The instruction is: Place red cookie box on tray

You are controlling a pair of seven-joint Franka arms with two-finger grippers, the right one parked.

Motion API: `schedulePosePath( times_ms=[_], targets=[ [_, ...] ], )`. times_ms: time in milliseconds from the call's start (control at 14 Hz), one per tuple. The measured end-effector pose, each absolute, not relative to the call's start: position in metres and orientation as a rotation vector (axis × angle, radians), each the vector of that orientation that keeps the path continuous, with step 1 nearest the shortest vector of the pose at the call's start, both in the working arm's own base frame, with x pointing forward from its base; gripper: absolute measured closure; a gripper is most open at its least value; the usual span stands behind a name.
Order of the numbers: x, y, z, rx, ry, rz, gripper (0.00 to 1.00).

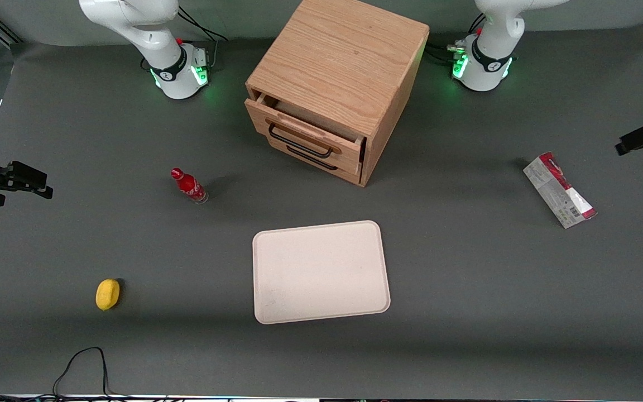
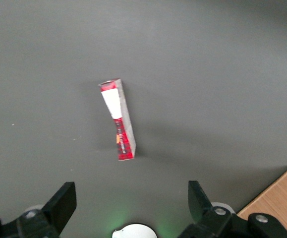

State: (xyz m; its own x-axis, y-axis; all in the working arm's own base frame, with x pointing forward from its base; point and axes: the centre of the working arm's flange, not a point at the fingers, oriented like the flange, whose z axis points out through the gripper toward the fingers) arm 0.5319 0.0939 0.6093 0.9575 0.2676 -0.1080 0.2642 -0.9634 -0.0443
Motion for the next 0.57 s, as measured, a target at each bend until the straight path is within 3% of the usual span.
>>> schedulePosePath(
  times_ms=[214,571],
  targets=[
    [0.517,0.156,0.612,-3.054,-0.553,0.190,0.00],
    [0.502,0.179,0.605,-3.005,-0.636,0.306,0.00]
  ],
)
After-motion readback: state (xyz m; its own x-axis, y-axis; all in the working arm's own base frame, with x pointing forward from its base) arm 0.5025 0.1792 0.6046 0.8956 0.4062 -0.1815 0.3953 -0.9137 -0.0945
